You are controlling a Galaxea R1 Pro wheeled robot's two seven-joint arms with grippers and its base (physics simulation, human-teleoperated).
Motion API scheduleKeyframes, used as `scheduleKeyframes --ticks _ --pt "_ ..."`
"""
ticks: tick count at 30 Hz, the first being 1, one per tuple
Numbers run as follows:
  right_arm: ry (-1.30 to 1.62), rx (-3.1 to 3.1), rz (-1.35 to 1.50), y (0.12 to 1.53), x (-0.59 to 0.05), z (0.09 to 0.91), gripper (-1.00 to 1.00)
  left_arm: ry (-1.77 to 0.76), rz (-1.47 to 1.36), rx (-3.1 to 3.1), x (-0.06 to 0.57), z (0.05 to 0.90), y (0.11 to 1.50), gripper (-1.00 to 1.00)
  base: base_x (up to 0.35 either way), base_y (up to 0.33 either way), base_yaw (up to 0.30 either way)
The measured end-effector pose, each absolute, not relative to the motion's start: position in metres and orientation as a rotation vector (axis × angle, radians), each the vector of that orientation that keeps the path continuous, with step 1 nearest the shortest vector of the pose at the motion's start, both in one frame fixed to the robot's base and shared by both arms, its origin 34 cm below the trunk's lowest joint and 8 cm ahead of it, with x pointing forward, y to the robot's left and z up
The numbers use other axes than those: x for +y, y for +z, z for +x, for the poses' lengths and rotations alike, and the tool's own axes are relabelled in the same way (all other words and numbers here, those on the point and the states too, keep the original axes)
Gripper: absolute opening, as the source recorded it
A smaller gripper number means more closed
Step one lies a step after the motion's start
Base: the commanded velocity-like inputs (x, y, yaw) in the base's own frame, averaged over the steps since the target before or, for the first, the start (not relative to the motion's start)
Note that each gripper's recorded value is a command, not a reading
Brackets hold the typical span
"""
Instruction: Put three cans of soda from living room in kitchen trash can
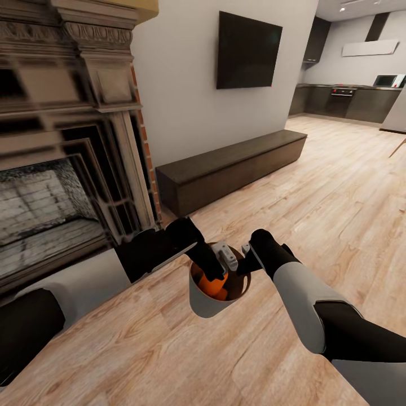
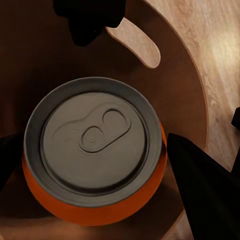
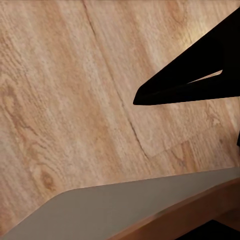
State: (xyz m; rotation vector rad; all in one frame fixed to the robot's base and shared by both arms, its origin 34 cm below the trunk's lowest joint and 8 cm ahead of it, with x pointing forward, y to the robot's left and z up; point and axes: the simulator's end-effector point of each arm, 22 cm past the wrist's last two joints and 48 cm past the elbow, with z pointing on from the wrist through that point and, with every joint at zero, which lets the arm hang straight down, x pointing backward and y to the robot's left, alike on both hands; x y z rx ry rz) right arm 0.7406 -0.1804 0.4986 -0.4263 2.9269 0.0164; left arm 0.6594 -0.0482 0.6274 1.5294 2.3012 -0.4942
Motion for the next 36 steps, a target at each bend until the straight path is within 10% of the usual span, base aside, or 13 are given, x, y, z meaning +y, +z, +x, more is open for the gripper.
scheduleKeyframes --ticks 26,27,36 --pt "0.080 2.975 -0.420 0.486 -0.169 0.725 -1.00 -0.388 1.540 2.355 -0.028 0.660 0.583 -1.00 0.000 0.000 0.000" --pt "0.077 2.970 -0.420 0.487 -0.170 0.726 -1.00 -0.386 1.542 2.349 -0.028 0.661 0.583 1.00 0.000 0.000 0.000" --pt "0.038 2.929 -0.423 0.498 -0.175 0.739 -1.00 -0.331 1.542 2.390 -0.017 0.661 0.578 1.00 0.000 0.000 0.000"
